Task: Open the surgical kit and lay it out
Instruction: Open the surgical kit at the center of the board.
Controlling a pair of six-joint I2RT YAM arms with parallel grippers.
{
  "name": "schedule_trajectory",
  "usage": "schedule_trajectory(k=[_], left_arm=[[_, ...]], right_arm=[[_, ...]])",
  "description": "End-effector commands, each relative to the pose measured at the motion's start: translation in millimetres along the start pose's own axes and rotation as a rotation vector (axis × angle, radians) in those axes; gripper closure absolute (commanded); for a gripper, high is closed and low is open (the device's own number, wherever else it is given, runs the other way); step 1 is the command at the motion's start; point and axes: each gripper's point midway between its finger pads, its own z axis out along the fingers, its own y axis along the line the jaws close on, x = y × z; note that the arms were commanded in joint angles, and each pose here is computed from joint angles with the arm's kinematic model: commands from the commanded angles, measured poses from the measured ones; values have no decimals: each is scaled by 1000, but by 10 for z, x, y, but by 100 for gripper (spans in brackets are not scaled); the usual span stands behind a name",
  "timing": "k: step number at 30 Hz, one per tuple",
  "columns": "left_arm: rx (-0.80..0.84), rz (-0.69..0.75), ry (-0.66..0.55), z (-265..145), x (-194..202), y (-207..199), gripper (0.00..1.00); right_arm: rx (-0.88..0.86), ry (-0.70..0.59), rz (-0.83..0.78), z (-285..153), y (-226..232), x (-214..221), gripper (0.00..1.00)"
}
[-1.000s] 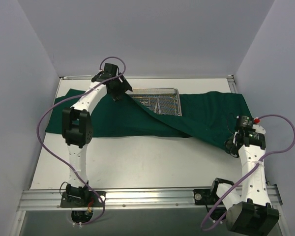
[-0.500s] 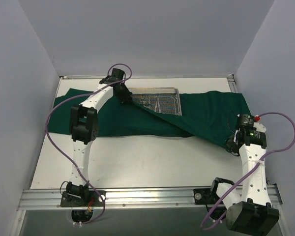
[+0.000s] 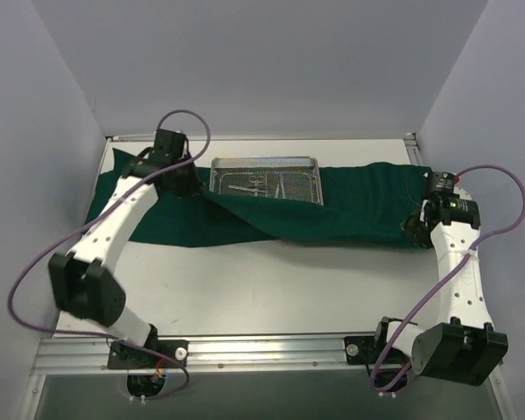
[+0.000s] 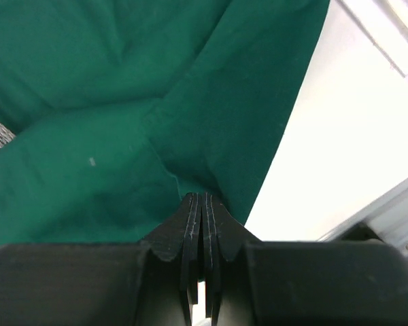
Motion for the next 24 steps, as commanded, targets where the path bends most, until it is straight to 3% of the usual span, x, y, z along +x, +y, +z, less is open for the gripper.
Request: schedule_trajectory(k=[1, 5, 8, 9, 10, 13, 14, 16, 17, 20, 23, 24], left_arm=[[-31, 10, -30, -744, 401, 397, 98], [50, -81, -101, -1551, 981, 724, 96], [104, -169, -66, -1753, 1447, 889, 91], [165, -208, -104, -1936, 1534, 893, 88], [153, -232, -84, -1988, 1662, 969, 79], [248, -265, -97, -2242, 1803, 929, 70], [280, -260, -100, -2299, 1820, 896, 58], [304, -223, -121, -2414, 1855, 911, 44], [289, -217, -125, -2428, 1862, 947, 41], [287, -177, -166, -2487, 1738, 918, 38], [202, -131, -224, -2489, 1464, 947, 37], [150, -91, -192, -2375, 1341, 912, 39]], right_arm=[[32, 93, -43, -152, -95, 186, 100], [74, 146, -60, -328, -309, 410, 100], [81, 163, -82, -482, -461, 557, 100], [64, 161, -97, -504, -473, 589, 100], [23, 191, -127, -513, -452, 684, 100], [-37, 207, -135, -561, -433, 820, 100], [-25, 228, -140, -517, -458, 872, 100], [-9, 246, -144, -470, -471, 896, 88], [-11, 242, -146, -465, -452, 864, 70], [-37, 185, -149, -552, -354, 666, 44], [-46, 170, -159, -555, -238, 491, 32], [-58, 138, -166, -608, -178, 366, 32]])
